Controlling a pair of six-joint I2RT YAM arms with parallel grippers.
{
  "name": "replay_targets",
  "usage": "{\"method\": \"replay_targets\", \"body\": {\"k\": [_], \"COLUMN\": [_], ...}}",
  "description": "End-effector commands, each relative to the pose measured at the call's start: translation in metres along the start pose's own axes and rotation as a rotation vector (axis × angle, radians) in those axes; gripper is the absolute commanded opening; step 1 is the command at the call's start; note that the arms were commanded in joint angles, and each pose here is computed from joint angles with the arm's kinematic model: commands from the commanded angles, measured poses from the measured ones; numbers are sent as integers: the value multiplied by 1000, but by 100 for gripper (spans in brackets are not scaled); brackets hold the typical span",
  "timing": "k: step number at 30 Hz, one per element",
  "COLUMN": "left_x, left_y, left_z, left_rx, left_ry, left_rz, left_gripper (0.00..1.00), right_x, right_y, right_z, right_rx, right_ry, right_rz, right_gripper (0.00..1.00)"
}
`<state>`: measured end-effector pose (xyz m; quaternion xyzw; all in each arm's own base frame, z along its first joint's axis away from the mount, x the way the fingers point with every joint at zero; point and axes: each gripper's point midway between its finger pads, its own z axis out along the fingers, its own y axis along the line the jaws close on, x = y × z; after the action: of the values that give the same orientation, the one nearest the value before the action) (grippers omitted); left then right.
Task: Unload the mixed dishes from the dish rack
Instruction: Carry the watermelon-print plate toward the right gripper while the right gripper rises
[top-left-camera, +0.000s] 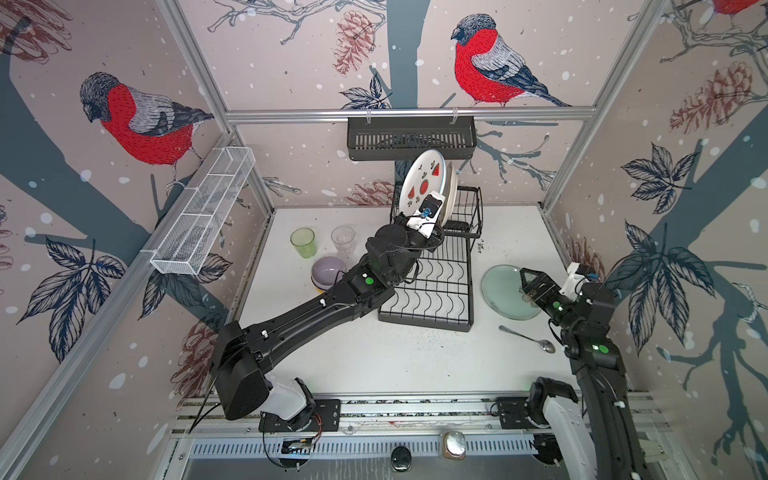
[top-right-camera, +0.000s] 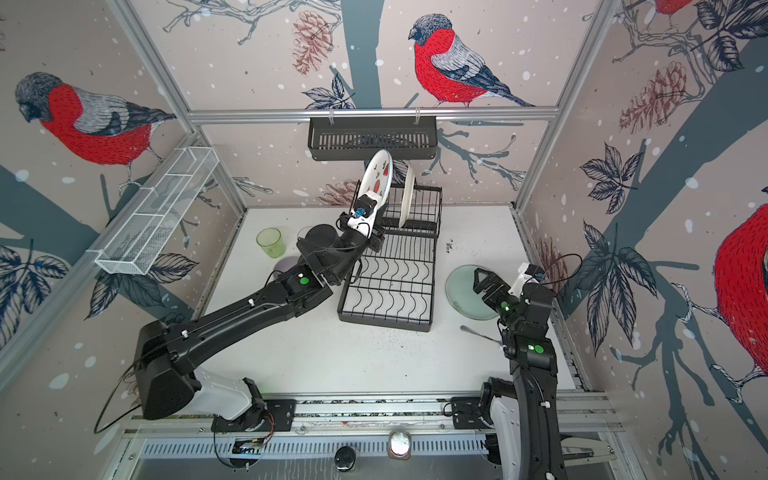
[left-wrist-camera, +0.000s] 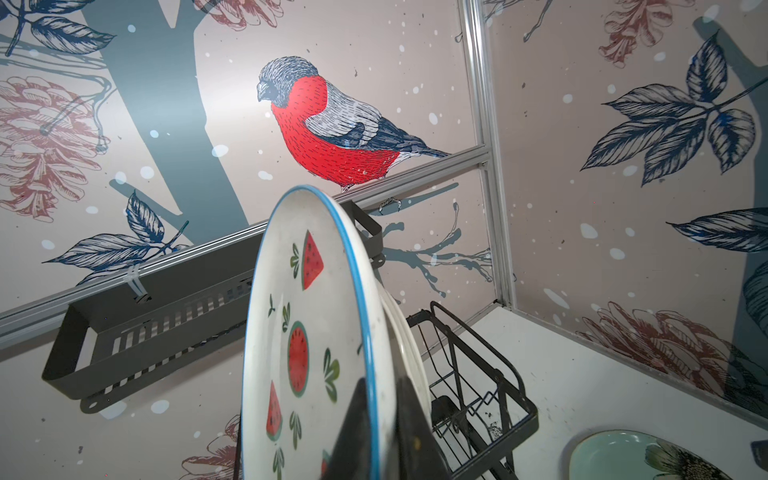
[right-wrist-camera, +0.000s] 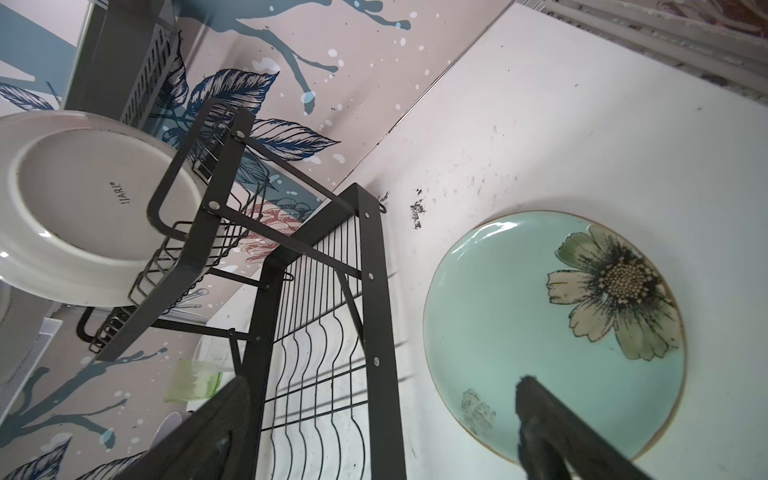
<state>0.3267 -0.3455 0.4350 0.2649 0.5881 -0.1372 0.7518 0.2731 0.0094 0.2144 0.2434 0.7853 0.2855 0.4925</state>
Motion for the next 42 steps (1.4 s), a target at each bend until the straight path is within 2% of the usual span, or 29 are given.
{"method": "replay_targets", "body": {"k": [1,6,15,20,26,37,42], "left_x": [-45,-45,-34,-27,-24,-19,-16], "left_y": [1,-27,-77,-97,-111,-132,-145], "left_z": [-12,-24,-38,-39,-41,-45,-44], "left_rx": [-11,34,81,104,138,144,175], "left_ry": [-165,-167,-150,-134,-130,-129,-119], "left_rz": [-11,18,82,89,89,139,120], "left_gripper": [0,0,0,0,0,0,0], "right_x": [-2,-5,-23,-25,-28,-24,-25], "right_y": [18,39,95,122,133,131,137], "right_z": [-4,-13,-60,-79,-92,-89,-94], "right_rx": [-75,-161,-367,-465,-484,-488,-510], "right_ry": [6,9,-108,-103,-121,-103,-105], "right_rz": [14,24,-78,-119,-159,-147,-156], "right_gripper": [100,100,99,99,100,99,100]}}
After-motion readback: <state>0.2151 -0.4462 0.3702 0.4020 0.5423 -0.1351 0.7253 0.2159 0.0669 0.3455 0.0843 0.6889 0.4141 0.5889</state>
